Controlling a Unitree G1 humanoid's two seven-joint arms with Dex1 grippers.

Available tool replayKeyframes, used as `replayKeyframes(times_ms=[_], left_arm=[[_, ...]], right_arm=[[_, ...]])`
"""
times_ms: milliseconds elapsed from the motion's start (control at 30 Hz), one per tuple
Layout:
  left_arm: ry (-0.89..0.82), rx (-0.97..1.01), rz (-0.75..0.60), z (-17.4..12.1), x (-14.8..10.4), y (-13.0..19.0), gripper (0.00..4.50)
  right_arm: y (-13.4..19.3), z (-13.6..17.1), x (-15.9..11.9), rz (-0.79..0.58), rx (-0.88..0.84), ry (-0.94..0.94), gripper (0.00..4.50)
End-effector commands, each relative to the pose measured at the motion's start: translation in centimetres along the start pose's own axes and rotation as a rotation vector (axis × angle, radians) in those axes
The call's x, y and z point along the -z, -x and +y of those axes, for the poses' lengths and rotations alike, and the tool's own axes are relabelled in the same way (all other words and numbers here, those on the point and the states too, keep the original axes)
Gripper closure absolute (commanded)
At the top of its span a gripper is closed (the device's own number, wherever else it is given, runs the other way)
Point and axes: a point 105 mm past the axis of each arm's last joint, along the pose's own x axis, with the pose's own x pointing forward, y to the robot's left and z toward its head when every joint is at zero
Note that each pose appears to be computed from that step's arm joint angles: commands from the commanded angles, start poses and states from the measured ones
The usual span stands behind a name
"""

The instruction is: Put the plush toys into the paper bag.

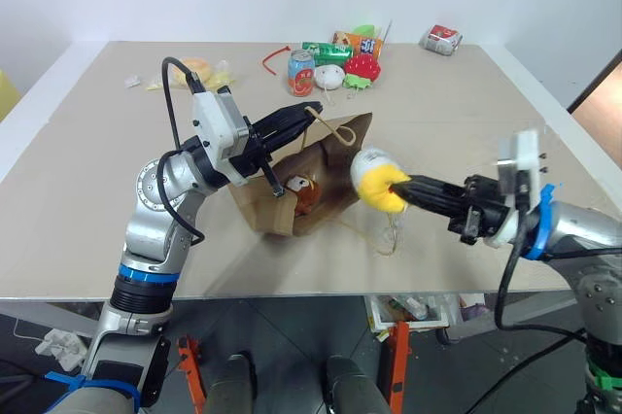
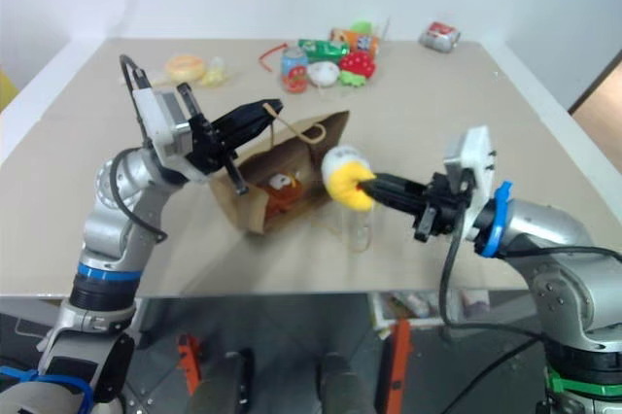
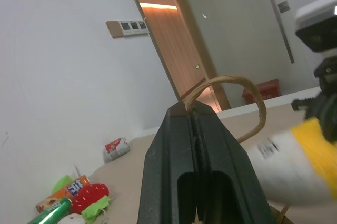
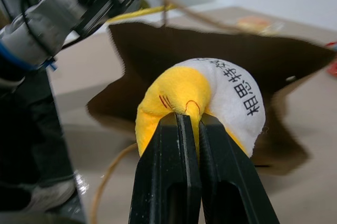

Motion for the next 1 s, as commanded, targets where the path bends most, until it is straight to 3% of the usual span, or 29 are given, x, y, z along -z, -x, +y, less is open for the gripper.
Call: replayKeyframes(times_ms=[33, 367, 433, 467, 500, 667, 700, 767, 1000], left_arm=[[-0.03, 0.01, -0.038, 0.2, -1.2, -0.3, 4.5], [-0.029, 0.016, -0.044, 0.0, -1.1, -0.5, 4.5], [-0.03, 0.013, -0.044, 0.0, -1.1, -0.4, 4.5], [-0.031, 0.012, -0.043, 0.1, -1.1, -0.4, 4.5], [-0.031, 0.012, -0.043, 0.0, -1.2, -0.4, 4.5], [-0.031, 0.01, -0.043, 0.0, -1.1, -0.3, 4.5], [-0.031, 0.01, -0.043, 0.0, -1.1, -0.3, 4.5], [-0.03, 0.011, -0.044, 0.0, -1.1, -0.3, 4.5], [-0.022, 0.011, -0.047, 0.0, -1.0, -0.4, 4.5]], right_arm=[[-1.7, 0.2, -0.9, -0.049, -0.025, 0.054, 4.44], [-6.4, -0.7, -0.7, -0.054, -0.071, 0.079, 4.44], [-7.2, -1.6, 0.5, -0.015, -0.03, 0.064, 3.65], [-7.4, -1.8, 0.8, -0.007, -0.024, 0.054, 3.48], [-7.5, -1.8, 0.9, -0.005, -0.024, 0.052, 2.93], [-7.9, -2.7, 1.6, 0.029, 0.021, 0.041, 1.49], [-7.9, -2.7, 1.7, 0.03, 0.021, 0.034, 0.84], [-7.7, -2.7, 1.5, 0.02, 0.023, 0.022, 0.31], [-3.7, -3.5, -3.0, -0.156, 0.064, 0.007, 0.31]])
